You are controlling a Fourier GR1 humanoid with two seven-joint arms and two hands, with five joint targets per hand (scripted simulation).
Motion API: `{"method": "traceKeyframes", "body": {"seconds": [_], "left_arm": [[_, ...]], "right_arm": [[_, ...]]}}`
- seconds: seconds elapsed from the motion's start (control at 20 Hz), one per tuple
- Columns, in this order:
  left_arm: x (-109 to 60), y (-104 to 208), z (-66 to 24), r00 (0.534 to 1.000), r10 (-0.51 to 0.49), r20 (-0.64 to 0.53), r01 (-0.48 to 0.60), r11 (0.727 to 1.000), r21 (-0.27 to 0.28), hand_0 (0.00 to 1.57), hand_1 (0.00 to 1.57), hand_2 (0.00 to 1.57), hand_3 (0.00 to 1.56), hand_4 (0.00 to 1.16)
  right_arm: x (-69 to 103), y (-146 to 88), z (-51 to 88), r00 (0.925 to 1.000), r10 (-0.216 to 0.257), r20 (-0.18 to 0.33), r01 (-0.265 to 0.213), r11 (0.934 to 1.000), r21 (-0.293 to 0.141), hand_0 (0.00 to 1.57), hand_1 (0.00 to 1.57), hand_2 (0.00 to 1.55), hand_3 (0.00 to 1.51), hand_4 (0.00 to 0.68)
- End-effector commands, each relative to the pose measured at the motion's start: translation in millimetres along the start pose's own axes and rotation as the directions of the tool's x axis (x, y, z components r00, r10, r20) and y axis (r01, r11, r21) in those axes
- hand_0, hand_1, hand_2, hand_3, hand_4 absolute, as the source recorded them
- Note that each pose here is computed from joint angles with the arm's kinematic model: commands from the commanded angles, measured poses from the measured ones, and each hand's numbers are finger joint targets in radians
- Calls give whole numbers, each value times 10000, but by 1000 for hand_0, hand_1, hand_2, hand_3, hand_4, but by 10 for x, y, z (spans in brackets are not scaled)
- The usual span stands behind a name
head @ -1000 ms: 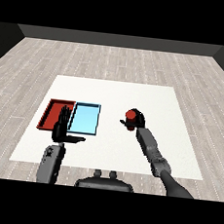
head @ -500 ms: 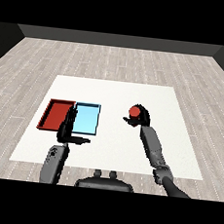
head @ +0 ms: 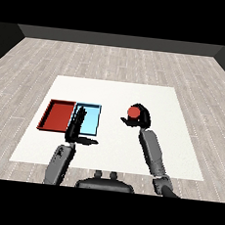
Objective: Pick the red can and put it in the red box
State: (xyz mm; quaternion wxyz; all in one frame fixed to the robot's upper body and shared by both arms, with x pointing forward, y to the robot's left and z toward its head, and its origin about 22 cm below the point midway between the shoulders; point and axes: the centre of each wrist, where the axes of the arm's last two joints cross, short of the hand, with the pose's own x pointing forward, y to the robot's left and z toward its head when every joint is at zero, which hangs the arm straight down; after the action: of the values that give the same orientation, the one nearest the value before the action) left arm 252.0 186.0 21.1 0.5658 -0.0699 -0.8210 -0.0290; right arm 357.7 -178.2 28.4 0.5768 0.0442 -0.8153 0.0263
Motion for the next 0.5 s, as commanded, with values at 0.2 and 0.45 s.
{"method": "traceKeyframes", "body": {"seconds": [0.2, 0.45], "left_arm": [[90, -332, -206, 9987, 333, -379, -348, 9986, -402, 0, 0, 0, 0, 0], [-150, -277, -118, 9969, 323, -717, -365, 9977, -576, 0, 0, 0, 0, 0]], "right_arm": [[207, 874, 351, 9988, -456, 155, 459, 9987, -206, 1445, 1445, 1425, 1381, 655], [272, 858, 347, 9990, -424, 167, 425, 9991, -75, 1453, 1453, 1447, 1398, 661]]}}
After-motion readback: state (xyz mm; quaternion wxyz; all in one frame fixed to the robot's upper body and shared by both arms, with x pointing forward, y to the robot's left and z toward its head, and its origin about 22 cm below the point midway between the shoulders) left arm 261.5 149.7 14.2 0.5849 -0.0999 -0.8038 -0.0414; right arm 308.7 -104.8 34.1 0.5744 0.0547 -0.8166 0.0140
